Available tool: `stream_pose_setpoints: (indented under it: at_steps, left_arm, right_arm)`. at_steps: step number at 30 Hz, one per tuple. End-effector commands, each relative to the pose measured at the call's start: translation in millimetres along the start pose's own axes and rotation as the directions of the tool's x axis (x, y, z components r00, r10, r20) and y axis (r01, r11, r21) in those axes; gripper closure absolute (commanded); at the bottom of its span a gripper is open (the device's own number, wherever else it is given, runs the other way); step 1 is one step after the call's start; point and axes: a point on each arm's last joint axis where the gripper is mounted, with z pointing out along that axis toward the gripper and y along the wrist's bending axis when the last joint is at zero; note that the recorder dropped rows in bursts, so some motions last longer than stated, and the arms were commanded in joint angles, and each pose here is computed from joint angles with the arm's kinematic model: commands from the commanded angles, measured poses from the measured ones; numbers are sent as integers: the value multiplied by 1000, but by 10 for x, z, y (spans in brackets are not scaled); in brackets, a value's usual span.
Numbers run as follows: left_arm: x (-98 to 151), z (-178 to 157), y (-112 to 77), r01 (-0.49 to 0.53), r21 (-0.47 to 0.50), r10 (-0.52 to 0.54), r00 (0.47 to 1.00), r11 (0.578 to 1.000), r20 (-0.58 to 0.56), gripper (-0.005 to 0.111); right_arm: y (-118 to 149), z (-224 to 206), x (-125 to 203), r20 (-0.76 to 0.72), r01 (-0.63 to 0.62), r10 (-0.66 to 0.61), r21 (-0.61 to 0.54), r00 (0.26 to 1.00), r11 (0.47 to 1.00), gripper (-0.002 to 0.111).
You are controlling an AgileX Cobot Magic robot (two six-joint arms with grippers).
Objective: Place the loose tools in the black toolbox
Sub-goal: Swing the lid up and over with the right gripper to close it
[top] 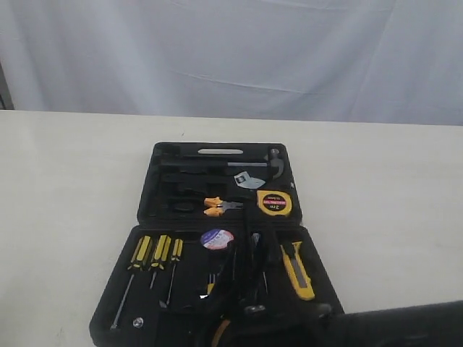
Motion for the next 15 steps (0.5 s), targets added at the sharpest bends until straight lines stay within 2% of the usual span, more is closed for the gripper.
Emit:
stream_pose_setpoints:
  at_steps: [1,8,15]
  left_arm:
    - [6,0,-1,3,3,-3,1000,1000,0,107]
    - [6,0,-1,3,3,-3,1000,1000,0,107]
    - [6,0,-1,3,3,-3,1000,1000,0,107]
  right_arm:
    - [-71,-224,82,-24,-39,39,-19,999,999,109]
    - [-190,-538,173,-16,-50,49,-28,999,998,109]
    - [-468,-879,2,12,-18,18,10,1000,1000,109]
